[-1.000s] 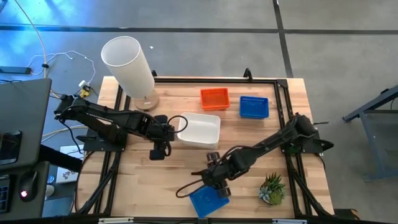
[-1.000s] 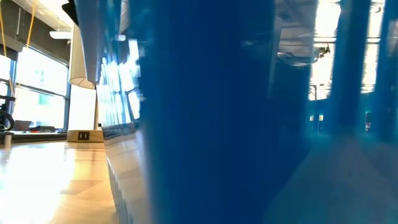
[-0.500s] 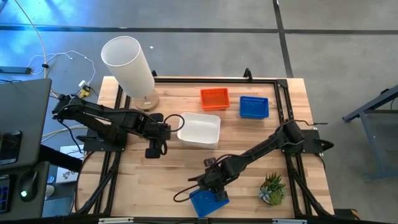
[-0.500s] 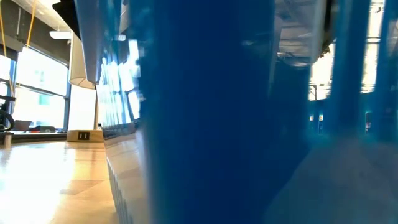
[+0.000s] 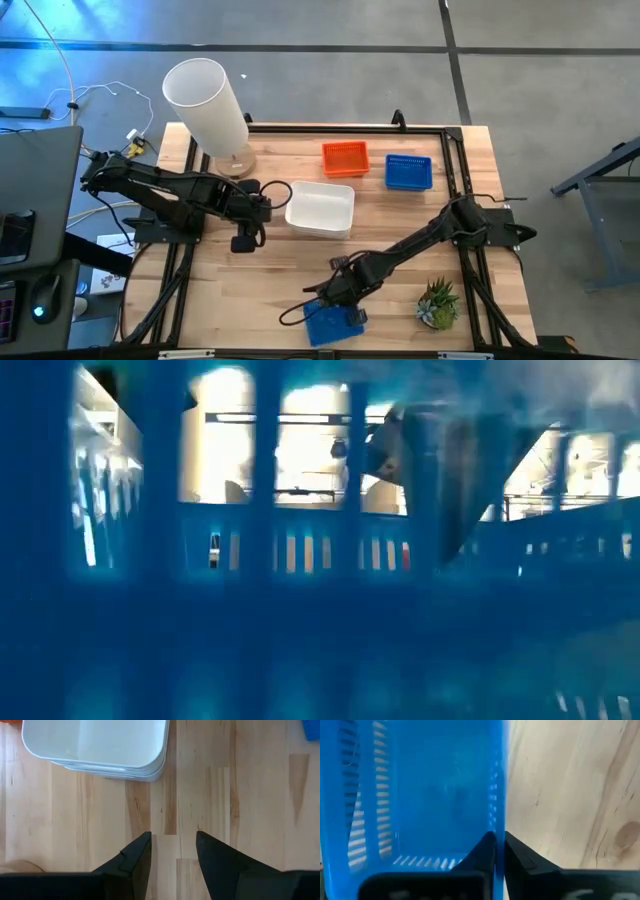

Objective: Stack baskets by color
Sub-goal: Stack the bottom blue bin on the top blue bin

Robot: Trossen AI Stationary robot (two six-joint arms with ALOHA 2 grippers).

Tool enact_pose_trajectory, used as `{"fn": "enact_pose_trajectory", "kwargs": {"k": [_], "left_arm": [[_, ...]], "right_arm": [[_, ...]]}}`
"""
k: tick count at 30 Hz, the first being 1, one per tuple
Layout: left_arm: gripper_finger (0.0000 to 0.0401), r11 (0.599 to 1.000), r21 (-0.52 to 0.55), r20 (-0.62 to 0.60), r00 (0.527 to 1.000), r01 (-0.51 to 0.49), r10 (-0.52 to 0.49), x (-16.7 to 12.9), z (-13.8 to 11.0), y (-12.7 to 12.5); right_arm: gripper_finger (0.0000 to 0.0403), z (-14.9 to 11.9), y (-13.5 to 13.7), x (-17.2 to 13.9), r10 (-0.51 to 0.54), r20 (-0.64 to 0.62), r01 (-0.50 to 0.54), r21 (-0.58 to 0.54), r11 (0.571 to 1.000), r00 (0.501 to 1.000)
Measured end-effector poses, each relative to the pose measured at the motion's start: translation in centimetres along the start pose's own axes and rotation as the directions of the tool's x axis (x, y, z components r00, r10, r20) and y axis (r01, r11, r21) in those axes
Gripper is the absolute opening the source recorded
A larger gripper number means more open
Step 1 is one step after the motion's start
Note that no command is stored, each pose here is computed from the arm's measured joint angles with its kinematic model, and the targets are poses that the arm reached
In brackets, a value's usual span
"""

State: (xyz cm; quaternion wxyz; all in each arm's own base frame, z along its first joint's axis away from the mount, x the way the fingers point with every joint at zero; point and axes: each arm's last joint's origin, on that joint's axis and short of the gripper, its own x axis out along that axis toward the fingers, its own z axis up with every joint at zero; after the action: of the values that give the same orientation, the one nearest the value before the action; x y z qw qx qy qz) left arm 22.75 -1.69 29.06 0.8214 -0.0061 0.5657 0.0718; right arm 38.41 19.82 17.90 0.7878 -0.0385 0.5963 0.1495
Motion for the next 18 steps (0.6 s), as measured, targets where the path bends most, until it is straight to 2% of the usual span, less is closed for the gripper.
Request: {"fn": "enact_pose_trajectory", "kwargs": {"k": [3,7,10,18], "left_arm": [[0.014,1.0,0.016,0.0,1.0,0.0,0.0,0.0,0.0,0.0],[0.014,1.0,0.018,0.0,1.0,0.0,0.0,0.0,0.0,0.0],[0.014,1.0,0.026,0.0,1.0,0.0,0.0,0.0,0.0,0.0],[0.014,1.0,0.025,0.005,1.0,0.0,0.0,0.0,0.1,0.0]], "right_arm": [[0.0015,-0.1,0.0,0.0,-0.006,-0.01,0.006,0.001,1.0,1.0],[0.0004,-0.3,-0.1,-0.1,-0.012,-0.027,0.012,0.002,1.0,1.0],[0.0004,-0.4,-0.2,-0.3,-0.05,-0.037,0.05,0.011,0.999,0.998],[0.0001,-1.1,-0.5,-3.7,-0.141,-0.04,0.142,0.016,0.99,0.989]]}}
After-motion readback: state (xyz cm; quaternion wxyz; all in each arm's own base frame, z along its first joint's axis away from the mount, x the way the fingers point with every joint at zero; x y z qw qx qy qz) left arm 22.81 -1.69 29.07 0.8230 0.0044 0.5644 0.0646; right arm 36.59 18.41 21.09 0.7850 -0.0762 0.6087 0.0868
